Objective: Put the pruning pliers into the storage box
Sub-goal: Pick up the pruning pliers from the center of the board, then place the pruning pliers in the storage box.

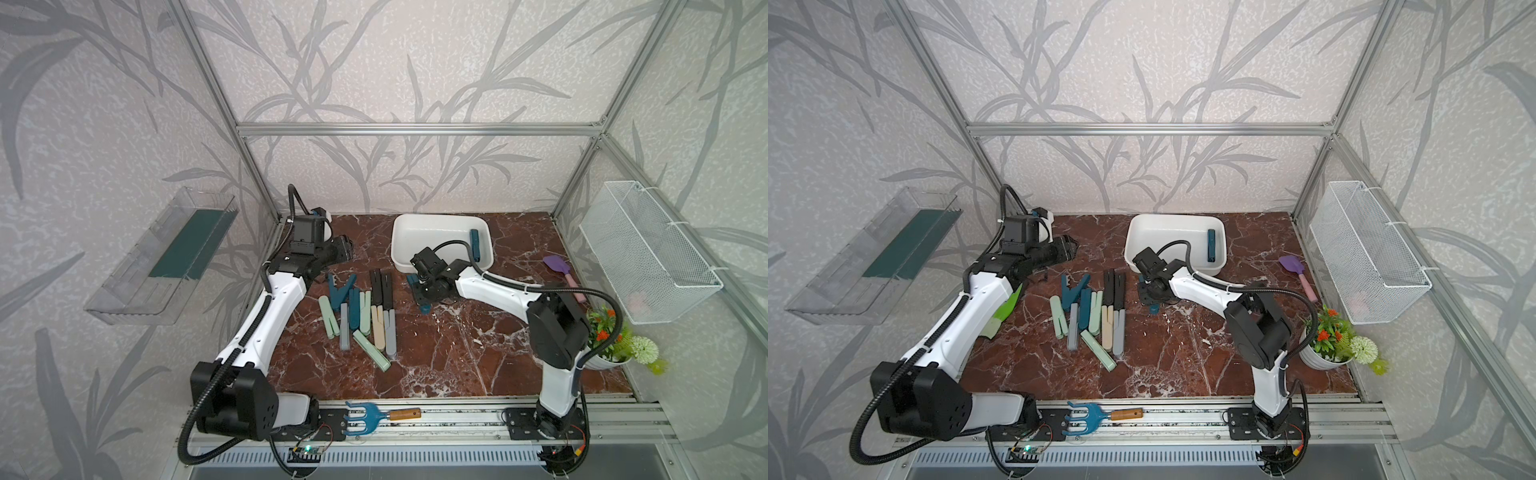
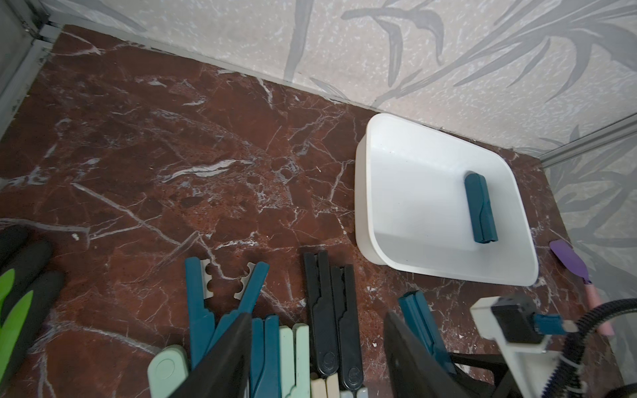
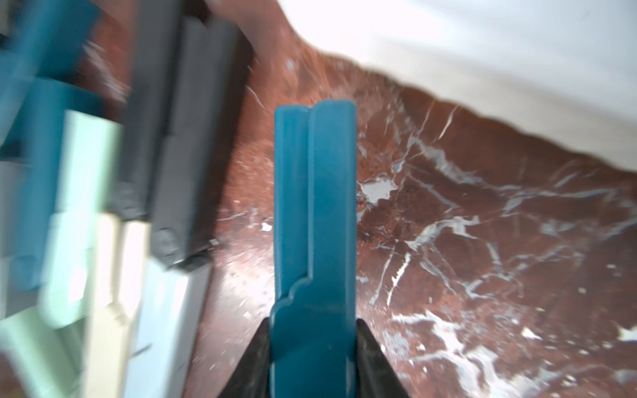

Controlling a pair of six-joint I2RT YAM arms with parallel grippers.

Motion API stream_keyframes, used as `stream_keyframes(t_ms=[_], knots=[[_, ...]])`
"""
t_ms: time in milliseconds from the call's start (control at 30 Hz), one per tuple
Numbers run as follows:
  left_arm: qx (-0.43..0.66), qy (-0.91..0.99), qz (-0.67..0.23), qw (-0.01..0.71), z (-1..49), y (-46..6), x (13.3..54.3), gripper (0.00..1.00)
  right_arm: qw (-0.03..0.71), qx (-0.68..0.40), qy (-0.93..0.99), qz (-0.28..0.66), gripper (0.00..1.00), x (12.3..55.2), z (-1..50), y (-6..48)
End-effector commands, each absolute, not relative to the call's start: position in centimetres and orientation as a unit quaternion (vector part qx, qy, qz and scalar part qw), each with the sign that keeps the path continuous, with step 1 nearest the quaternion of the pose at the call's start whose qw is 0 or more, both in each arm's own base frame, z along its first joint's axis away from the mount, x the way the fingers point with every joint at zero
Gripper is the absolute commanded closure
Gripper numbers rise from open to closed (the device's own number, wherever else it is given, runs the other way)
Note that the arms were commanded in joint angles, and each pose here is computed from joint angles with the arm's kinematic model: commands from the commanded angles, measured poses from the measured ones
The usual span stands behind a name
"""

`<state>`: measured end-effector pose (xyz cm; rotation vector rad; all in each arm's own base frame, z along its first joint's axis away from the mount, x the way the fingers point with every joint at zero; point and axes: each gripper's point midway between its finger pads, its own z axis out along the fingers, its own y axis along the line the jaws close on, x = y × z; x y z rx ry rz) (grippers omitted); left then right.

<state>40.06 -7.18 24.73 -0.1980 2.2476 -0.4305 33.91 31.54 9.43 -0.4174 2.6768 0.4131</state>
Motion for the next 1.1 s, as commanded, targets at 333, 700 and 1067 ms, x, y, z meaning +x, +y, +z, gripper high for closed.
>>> stream_keyframes(t_ms=[333,700,1067], knots=[[-0.056,0.875,-0.242,0.415,25.7,-9.5,40.4,0.39,0.332,-0.057,0.889,0.311,0.76,39.5,20.4,25.9],[-0.056,0.876,-0.227,0.422,26.1,-9.0,39.5,0.39,0.334,-0.025,0.939,0.083,0.75,51.2,15.8,18.3],[-0.054,0.878,-0.207,0.428,26.6,-8.3,38.8,0.39,0.301,-0.021,0.953,-0.024,0.76,56.7,10.4,16.3]])
